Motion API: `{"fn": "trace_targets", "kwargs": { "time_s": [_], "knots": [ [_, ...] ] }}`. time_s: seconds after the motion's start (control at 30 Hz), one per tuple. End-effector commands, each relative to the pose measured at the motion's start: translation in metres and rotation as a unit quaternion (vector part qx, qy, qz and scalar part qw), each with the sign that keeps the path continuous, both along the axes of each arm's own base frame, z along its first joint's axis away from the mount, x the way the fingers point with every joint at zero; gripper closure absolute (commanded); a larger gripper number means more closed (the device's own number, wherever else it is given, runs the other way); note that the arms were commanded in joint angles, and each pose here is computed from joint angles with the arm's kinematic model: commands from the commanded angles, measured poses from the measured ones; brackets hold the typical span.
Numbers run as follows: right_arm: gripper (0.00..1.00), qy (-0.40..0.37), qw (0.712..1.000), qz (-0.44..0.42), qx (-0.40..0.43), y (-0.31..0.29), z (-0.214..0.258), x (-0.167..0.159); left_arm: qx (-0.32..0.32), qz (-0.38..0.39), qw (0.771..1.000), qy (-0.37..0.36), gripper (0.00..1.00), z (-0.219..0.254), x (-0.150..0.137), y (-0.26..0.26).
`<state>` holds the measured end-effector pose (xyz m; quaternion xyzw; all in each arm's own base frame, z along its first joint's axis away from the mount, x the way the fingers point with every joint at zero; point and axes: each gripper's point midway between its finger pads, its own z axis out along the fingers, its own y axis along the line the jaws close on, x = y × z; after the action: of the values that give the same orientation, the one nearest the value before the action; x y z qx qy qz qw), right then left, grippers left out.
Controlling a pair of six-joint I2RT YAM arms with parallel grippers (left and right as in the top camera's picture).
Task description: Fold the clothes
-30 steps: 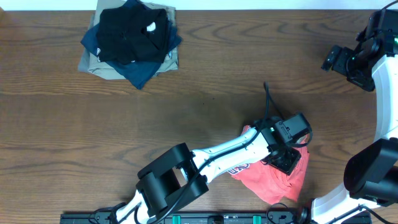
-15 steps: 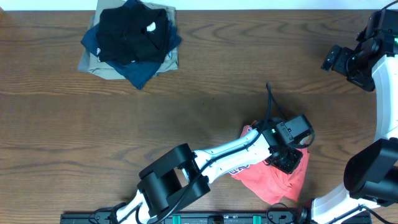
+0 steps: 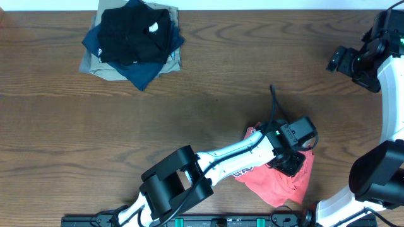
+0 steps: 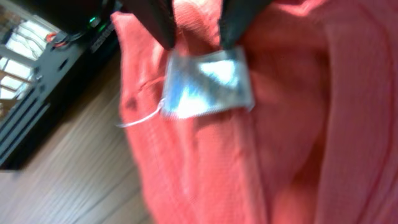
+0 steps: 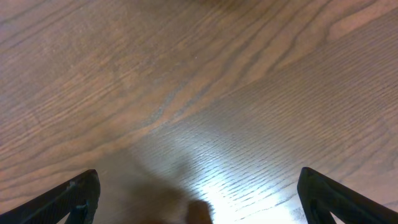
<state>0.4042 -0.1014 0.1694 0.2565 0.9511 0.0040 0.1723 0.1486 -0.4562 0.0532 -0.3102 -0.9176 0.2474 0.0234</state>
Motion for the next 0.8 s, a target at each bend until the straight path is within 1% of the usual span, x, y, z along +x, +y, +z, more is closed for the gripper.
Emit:
{"fn": "trace_targets", "kwargs": {
  "time_s": [0.0,0.13,0.3,0.43,0.57,0.63,0.67,0.77],
  "knots": [
    [0.01,0.001,1.000,0.000,-0.005,-0.002,0.000,0.000,0.032,0.003,0.999,0.002,0.70,-0.012,-0.001,0.011],
    [0.01,0.001,1.000,0.000,-0.005,-0.002,0.000,0.000,0.044,-0.004,0.999,0.008,0.64,-0.014,-0.010,0.015],
    [0.01,0.001,1.000,0.000,-0.005,-0.002,0.000,0.000,0.041,-0.018,0.999,0.006,0.53,-0.014,-0.022,0.009],
    [0.01,0.001,1.000,0.000,-0.005,-0.002,0.000,0.000,0.035,-0.024,0.999,0.003,0.51,-0.013,-0.026,0.005],
    [0.01,0.001,1.000,0.000,-0.005,-0.002,0.000,0.000,0.027,-0.025,0.999,-0.001,0.52,-0.012,-0.025,0.001],
    [0.01,0.001,1.000,0.000,-0.005,-0.002,0.000,0.000,0.026,-0.025,0.999,-0.002,0.57,-0.011,-0.024,0.001],
    [0.01,0.001,1.000,0.000,-0.005,-0.002,0.000,0.000,0.026,-0.026,0.999,-0.002,0.61,-0.011,-0.024,0.001],
    [0.01,0.001,1.000,0.000,-0.005,-0.002,0.000,0.000,0.030,-0.023,0.999,-0.011,0.65,-0.013,-0.021,0.002]
  ]
}}
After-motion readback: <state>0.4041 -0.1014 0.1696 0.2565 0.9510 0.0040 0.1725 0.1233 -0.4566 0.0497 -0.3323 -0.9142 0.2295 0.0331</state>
